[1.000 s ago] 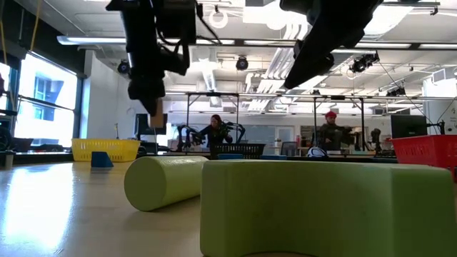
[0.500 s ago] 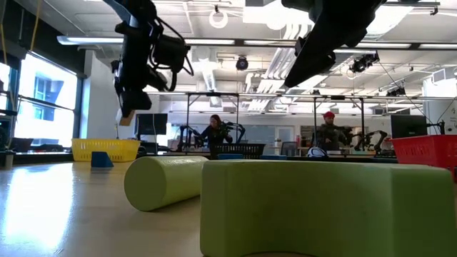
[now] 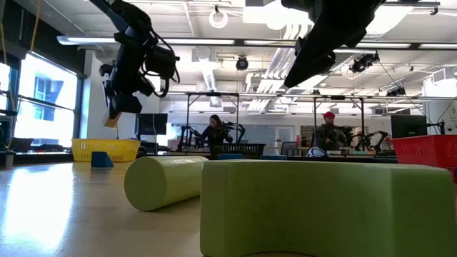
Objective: Sort & place blocks by color
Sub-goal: Put the brown block into the yellow basket
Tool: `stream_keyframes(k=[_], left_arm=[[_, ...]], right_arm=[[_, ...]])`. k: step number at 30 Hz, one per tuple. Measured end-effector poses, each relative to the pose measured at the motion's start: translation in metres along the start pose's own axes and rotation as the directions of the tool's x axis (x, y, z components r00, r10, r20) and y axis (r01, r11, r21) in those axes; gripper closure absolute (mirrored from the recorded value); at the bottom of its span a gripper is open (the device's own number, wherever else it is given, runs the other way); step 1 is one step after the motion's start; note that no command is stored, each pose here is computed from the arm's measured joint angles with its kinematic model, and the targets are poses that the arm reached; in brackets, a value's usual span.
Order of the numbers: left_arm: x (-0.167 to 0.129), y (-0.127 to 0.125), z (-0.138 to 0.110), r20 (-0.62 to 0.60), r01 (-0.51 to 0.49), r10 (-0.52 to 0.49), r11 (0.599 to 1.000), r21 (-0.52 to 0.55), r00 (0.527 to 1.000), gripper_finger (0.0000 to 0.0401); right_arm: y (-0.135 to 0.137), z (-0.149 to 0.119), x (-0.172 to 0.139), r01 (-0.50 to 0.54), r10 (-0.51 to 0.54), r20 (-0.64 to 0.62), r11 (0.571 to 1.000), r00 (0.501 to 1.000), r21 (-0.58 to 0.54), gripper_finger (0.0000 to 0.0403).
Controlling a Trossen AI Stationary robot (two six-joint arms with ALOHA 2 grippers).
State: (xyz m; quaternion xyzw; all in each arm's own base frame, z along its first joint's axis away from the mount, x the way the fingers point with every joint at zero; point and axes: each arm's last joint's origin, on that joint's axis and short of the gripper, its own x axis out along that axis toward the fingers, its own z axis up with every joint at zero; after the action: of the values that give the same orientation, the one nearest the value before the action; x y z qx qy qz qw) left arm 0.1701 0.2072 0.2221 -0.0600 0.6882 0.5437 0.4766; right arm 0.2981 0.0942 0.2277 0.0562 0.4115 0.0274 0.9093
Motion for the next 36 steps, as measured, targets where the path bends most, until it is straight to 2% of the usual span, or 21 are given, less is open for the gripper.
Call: stream_keyframes(k=[6,14,23,28,36], left_arm=[[0.013,-0.001,0.004,-0.057,0.028,-0.026,0.999,0.043,0.998,0.0292],[0.029,-0.014,0.011,-0.118,0.017,-0.005,0.995,0.100,0.993,0.0288],[0.035,-0.020,0.013,-0.139,0.017,-0.001,0.993,0.119,0.990,0.0260],[0.035,-0.020,0.013,-0.139,0.020,-0.001,0.990,0.138,0.990,0.0240],[0.035,-0.020,0.013,-0.140,0.026,-0.005,0.989,0.147,0.990,0.0200]], right_arm=[[-0.001,0.001,0.000,0.036,-0.036,0.016,0.999,0.999,0.001,0.0160],[-0.001,0.001,0.000,0.034,-0.034,0.018,0.999,0.999,0.001,0.0160],[0.000,0.001,0.000,0.009,-0.009,0.009,1.000,1.000,0.003,0.0160],[0.002,-0.002,0.000,-0.047,0.050,-0.033,0.996,0.998,0.071,0.0160],[0.021,-0.014,-0.003,-0.071,0.077,-0.092,0.995,0.993,0.073,0.0160]])
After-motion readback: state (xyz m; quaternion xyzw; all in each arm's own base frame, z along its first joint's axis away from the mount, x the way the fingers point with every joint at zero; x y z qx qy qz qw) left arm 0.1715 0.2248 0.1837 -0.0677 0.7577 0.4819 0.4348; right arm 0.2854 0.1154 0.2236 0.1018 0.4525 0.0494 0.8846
